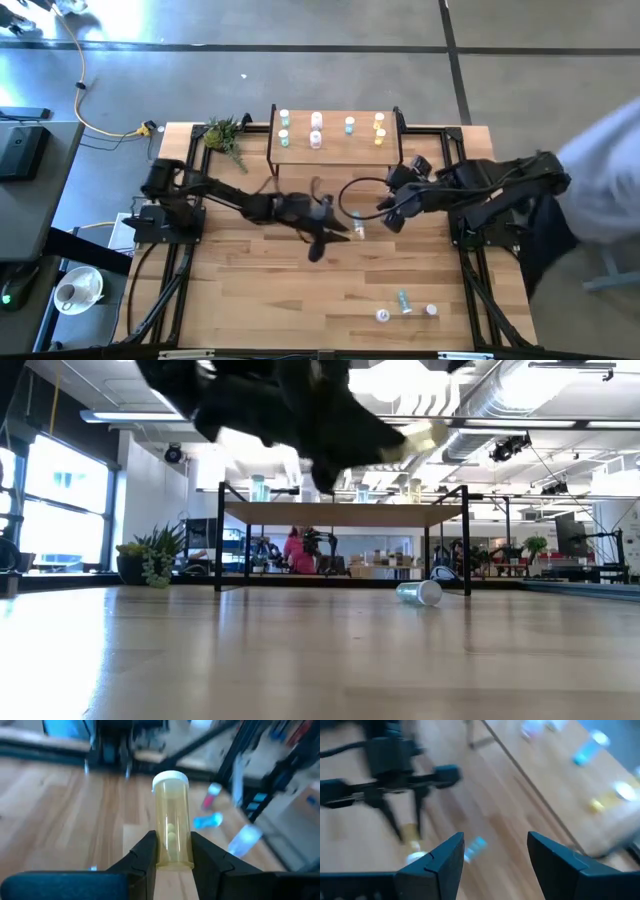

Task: Pick and place medicine bottles onto shelf by color
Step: Put the yellow pill bottle on the shelf aligned with the other yellow pill bottle

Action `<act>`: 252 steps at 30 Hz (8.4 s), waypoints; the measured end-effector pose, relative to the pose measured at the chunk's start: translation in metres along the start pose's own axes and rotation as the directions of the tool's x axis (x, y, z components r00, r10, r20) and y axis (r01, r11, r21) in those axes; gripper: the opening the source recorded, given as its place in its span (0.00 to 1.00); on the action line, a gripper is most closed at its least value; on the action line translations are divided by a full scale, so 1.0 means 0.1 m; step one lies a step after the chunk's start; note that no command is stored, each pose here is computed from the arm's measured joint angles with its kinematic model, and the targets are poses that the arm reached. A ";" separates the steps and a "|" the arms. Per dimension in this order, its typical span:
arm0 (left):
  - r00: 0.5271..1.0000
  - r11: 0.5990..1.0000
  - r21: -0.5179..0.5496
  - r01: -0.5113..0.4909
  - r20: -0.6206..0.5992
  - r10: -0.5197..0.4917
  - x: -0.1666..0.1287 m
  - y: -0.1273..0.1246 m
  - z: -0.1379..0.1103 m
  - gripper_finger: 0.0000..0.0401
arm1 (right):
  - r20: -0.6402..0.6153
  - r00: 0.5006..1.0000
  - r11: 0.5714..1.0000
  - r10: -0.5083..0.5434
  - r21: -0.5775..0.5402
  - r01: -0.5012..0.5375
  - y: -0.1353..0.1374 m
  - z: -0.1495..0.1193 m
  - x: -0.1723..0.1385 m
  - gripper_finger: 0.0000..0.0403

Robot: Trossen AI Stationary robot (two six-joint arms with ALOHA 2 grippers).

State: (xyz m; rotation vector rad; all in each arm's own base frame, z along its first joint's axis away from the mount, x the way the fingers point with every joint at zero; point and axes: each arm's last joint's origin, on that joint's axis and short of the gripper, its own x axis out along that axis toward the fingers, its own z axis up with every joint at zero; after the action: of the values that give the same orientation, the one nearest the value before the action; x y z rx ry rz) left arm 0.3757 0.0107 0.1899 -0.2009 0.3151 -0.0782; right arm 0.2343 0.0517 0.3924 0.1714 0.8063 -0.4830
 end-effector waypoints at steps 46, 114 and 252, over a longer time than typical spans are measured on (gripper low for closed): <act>0.842 0.993 0.100 0.070 0.528 -0.113 -1.01 -0.07 -0.37 0.23 | 0.172 0.903 0.865 0.393 -0.404 -0.299 0.67 0.51 0.89 0.60; 0.844 0.994 0.108 -0.001 0.533 -0.057 -1.00 -0.05 -0.37 0.24 | 0.147 0.922 0.893 0.358 -0.341 -0.292 0.68 0.49 1.01 0.32; 0.905 0.992 0.052 -0.117 0.416 0.085 -1.26 0.04 -0.21 0.52 | -0.423 0.866 0.922 -0.267 0.149 0.357 -1.27 0.36 1.34 0.42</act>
State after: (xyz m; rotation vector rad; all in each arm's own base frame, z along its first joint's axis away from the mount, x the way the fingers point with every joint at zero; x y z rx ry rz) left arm 0.2498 0.0238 0.2072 -0.1206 -0.1019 0.0562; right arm 0.2766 -0.1187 0.3241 0.3575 1.1877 -0.8691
